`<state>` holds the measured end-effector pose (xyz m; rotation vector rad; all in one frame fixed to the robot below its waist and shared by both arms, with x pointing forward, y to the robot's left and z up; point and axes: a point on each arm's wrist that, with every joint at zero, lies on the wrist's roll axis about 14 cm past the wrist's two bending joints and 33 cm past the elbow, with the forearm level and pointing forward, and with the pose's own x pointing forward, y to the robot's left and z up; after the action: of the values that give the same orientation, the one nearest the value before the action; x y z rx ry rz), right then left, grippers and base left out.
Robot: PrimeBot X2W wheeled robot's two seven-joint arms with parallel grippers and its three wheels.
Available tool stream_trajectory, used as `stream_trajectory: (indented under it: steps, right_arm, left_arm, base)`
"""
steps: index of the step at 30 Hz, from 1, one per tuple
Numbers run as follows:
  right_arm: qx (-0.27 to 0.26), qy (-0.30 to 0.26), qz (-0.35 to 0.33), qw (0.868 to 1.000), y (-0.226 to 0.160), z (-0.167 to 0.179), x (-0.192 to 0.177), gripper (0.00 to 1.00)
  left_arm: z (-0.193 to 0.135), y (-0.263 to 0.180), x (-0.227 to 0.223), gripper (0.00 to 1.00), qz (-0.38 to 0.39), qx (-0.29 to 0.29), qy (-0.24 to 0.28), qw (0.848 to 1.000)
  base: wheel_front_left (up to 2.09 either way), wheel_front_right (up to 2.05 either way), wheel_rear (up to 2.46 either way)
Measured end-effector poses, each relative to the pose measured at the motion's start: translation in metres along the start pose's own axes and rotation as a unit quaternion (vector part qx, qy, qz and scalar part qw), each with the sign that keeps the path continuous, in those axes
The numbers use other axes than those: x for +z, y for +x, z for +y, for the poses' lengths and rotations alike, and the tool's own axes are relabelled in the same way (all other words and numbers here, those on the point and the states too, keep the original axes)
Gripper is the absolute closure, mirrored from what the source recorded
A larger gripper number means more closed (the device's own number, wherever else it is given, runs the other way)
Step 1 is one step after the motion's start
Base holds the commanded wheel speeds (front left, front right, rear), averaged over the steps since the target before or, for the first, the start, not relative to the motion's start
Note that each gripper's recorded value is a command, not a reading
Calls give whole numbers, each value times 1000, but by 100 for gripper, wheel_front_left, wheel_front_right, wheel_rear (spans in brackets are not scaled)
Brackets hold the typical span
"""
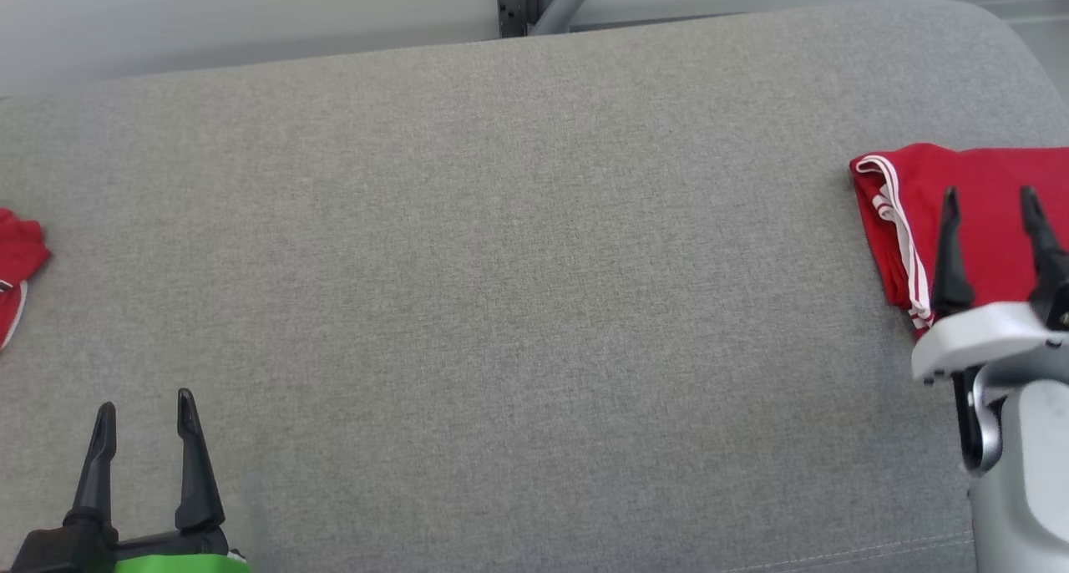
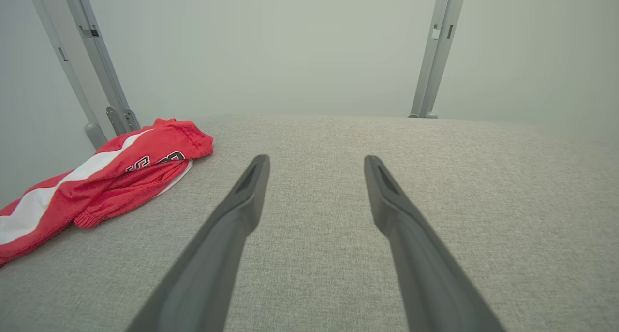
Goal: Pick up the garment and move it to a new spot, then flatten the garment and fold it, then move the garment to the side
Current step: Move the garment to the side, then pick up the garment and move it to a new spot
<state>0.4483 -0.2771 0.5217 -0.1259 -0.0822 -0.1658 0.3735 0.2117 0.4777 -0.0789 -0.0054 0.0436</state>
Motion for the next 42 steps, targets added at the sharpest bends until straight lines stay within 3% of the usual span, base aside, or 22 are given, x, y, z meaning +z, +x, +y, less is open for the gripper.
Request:
stream_trajectory:
  steps: [16,33,42]
  right_arm:
    - [124,41,17,991,-88,88,-11,0]
    - [153,59,24,986,-87,110,-14,0]
    - [215,67,14,974,-89,153,-5,0]
  left_arm:
    - [9,-41,-18,0,32,22,-40,998]
    - [14,-37,-21,0,35,28,-43,998]
    - [37,-62,-16,0,27,69,-43,996]
  base:
    - [0,0,0]
    - [0,0,0]
    - [0,0,0]
